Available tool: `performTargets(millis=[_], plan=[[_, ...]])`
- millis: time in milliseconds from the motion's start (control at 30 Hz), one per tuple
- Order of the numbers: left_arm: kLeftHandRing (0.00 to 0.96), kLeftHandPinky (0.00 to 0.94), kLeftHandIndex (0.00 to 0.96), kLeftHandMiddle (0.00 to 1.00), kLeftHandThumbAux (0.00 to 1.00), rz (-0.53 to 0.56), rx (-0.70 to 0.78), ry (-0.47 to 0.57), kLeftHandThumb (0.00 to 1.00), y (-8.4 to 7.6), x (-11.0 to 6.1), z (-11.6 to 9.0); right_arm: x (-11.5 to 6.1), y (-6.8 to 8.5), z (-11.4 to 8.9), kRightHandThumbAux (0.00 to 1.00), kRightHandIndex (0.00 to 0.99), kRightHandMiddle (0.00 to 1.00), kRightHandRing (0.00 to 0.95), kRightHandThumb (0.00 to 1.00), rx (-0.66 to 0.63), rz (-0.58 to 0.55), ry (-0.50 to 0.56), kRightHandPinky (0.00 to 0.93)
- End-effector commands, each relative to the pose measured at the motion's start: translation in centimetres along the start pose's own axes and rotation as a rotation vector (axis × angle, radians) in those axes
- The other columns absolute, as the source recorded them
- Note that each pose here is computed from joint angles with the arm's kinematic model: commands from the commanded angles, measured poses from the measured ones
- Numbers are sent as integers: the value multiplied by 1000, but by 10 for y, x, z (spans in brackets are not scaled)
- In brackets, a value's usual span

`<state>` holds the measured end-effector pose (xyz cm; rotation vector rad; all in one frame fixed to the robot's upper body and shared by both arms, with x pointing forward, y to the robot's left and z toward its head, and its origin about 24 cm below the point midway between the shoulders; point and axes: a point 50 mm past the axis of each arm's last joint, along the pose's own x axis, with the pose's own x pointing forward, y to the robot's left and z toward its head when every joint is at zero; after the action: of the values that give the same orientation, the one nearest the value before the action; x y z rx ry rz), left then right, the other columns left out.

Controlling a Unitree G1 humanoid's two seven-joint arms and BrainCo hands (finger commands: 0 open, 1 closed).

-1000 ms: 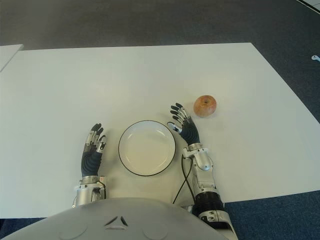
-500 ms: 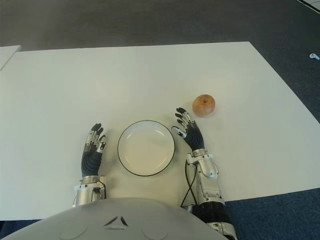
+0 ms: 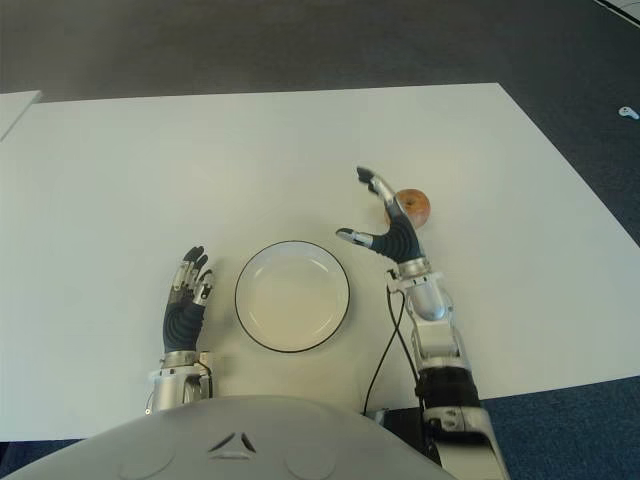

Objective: Put the apples into the plate.

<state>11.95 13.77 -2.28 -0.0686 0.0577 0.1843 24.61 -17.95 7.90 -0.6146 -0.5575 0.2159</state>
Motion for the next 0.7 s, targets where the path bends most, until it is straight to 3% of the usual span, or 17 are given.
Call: performTargets(millis=[33, 300, 700], plan=[[5, 26, 4, 21, 498, 4, -16, 86, 125, -2, -3, -13, 7, -5, -7, 542, 96, 117, 110, 334, -221, 76, -50, 126], [3, 28, 0, 16, 488, 4, -12, 85, 134, -2, -2, -13, 28, -12, -9, 524, 88, 118, 104, 306, -593, 133, -113, 79], [0, 16, 5, 14, 491, 9, -26, 75, 163, -4, 1, -13, 50, -17, -6, 496, 64, 96, 57, 333, -841, 153, -115, 17]])
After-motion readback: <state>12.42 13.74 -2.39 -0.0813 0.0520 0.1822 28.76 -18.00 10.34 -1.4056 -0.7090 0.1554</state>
